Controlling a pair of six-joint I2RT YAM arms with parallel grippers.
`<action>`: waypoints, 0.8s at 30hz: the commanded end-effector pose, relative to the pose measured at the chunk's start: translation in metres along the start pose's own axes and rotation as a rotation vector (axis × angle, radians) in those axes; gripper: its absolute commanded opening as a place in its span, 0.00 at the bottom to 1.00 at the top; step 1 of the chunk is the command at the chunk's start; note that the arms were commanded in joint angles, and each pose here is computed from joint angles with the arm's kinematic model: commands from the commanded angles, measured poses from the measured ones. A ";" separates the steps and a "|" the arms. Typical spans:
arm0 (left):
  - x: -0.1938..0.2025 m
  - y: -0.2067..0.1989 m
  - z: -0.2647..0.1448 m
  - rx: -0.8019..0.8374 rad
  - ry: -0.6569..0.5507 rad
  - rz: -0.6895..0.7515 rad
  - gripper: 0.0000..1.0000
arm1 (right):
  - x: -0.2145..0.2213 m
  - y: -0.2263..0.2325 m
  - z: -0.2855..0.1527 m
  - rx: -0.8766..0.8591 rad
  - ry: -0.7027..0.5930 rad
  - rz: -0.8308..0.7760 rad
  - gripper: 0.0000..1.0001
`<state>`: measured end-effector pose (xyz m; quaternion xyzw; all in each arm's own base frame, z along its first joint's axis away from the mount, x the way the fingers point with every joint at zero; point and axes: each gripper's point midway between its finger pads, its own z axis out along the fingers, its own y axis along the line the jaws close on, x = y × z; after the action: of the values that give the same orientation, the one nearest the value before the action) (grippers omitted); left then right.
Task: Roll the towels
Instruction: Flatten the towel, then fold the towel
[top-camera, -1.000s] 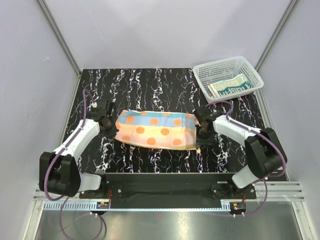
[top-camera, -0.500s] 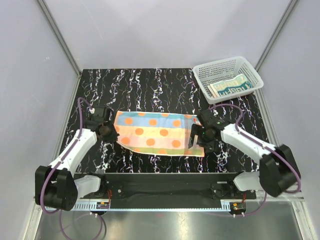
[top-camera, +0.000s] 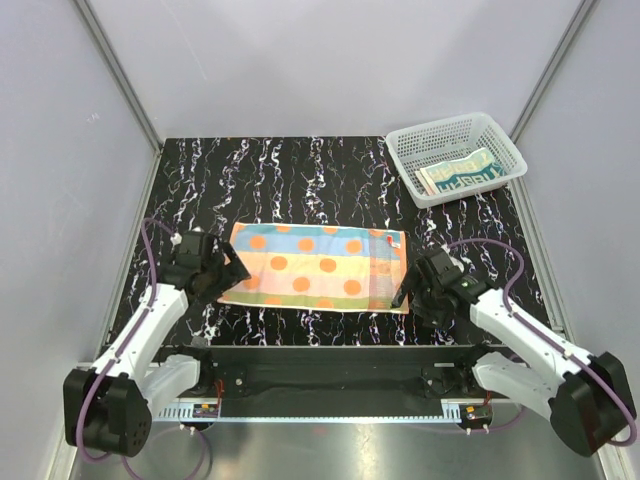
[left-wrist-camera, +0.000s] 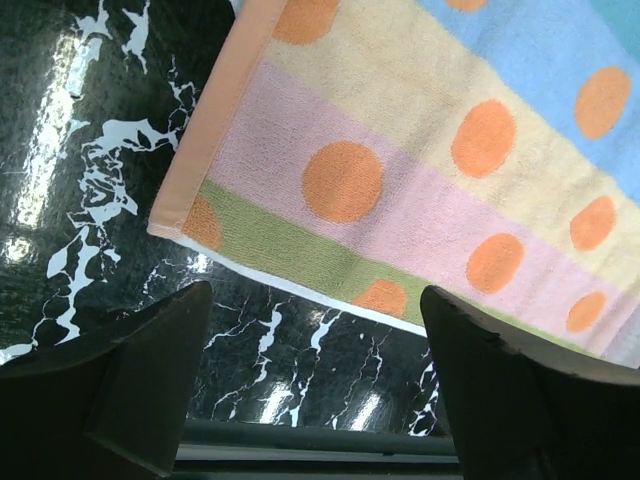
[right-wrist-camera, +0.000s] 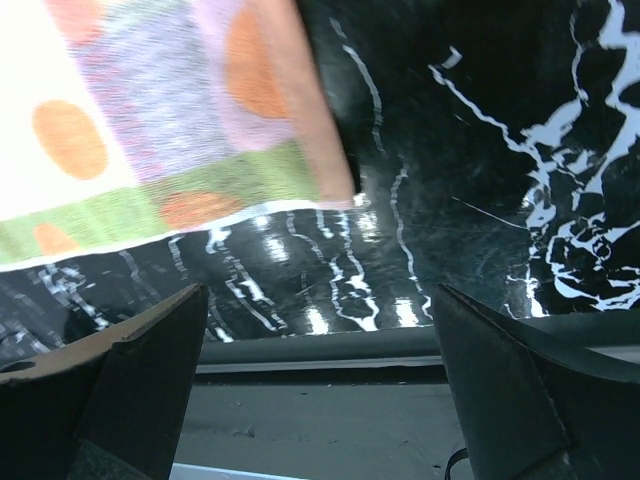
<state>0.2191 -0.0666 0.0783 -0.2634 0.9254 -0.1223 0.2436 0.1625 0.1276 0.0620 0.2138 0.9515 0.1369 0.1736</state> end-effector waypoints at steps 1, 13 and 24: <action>-0.002 0.008 0.007 -0.031 -0.033 -0.056 0.91 | 0.004 -0.001 0.014 0.031 0.021 0.062 1.00; 0.013 0.050 0.031 -0.159 -0.032 -0.200 0.86 | -0.001 -0.007 0.032 0.107 -0.001 0.131 0.98; 0.026 0.065 0.054 -0.176 0.025 -0.215 0.70 | -0.008 -0.004 0.059 0.133 0.036 0.126 0.59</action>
<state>0.2147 -0.0326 0.0210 -0.3811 0.8941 -0.0799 0.2212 0.1773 0.1313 0.0157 0.2776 0.9497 0.0856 0.1170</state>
